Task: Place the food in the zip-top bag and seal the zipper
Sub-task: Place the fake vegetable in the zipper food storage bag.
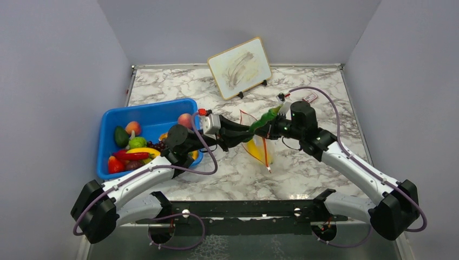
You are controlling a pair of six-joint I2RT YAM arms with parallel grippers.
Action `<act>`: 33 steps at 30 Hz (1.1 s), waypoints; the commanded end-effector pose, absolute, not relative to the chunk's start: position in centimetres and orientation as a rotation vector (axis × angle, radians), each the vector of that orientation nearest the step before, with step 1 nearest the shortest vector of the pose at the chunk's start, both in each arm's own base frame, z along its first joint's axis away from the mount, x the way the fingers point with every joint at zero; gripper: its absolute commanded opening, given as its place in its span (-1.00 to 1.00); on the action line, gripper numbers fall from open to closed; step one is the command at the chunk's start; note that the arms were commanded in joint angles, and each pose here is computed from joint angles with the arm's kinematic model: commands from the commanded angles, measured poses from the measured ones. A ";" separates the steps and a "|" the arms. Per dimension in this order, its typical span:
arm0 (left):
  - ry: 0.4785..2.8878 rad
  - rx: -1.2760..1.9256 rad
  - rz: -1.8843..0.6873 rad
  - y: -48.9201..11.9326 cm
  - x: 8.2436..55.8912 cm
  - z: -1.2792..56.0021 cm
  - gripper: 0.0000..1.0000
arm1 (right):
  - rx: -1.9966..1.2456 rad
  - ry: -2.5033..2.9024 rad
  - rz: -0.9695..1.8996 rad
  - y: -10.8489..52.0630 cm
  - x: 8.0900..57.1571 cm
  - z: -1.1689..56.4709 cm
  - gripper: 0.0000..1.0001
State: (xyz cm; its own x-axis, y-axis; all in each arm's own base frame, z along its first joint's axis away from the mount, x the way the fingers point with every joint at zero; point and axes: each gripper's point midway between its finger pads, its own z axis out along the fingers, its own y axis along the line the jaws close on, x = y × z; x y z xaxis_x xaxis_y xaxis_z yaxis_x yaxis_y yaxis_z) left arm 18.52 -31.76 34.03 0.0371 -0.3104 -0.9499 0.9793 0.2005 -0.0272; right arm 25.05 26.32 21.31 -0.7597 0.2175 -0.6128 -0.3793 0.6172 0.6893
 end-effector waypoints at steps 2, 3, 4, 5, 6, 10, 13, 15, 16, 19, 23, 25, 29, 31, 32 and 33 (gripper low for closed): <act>0.763 1.068 -1.092 -33.0 16.2 35.3 -1.00 | -0.205 2.057 1.171 26.5 24.5 25.2 -0.98; 0.758 1.083 -1.080 -33.1 16.3 34.9 -1.00 | -0.207 2.052 1.173 26.5 24.4 25.5 -0.99; 0.755 1.095 -1.066 -33.3 16.4 34.5 -1.00 | -0.210 2.048 1.177 26.5 24.3 25.6 -0.99; 0.753 1.105 -1.052 -33.4 16.6 34.1 -1.00 | -0.211 2.043 1.179 26.4 24.2 25.8 -0.98; 0.756 1.114 -1.043 -33.6 16.8 33.6 -1.00 | -0.210 2.039 1.180 26.3 24.1 25.9 -0.99; 0.748 1.168 -1.019 -34.0 16.9 32.2 -1.00 | -0.216 2.025 1.179 26.0 23.8 26.6 -0.98; 0.749 1.222 -0.993 -34.3 17.1 31.0 -1.00 | -0.213 2.007 1.179 25.9 23.6 27.2 -0.98; 0.755 1.251 -0.961 -34.3 17.4 30.2 -1.00 | -0.211 1.999 1.177 25.8 23.6 27.6 -0.98; 0.758 1.262 -0.945 -34.4 17.6 29.9 -1.00 | -0.210 2.000 1.174 25.8 23.6 27.6 -0.99; 0.756 1.302 -0.905 -34.3 17.8 28.9 -1.00 | -0.214 2.007 1.169 25.7 23.6 27.5 -0.99; 0.753 1.352 -0.860 -34.4 18.1 27.7 -1.00 | -0.215 2.007 1.170 25.7 23.5 27.5 -0.99; 0.752 1.375 -0.836 -34.5 18.4 27.4 -0.93 | -0.218 2.007 1.169 25.7 23.5 27.5 -0.98; 0.757 1.409 -0.816 -34.7 18.8 27.0 -0.64 | -0.216 2.005 1.163 25.5 23.5 27.6 -0.99; 0.777 1.419 -0.805 -34.7 19.0 26.7 -0.35 | -0.214 2.005 1.156 25.5 23.5 27.6 -0.98; 0.785 1.423 -0.800 -34.6 19.0 26.5 -0.17 | -0.212 2.003 1.153 25.4 23.5 27.7 -0.98; 0.787 1.429 -0.797 -34.5 19.0 26.5 -0.04 | -0.209 2.006 1.150 25.4 23.6 27.6 -0.99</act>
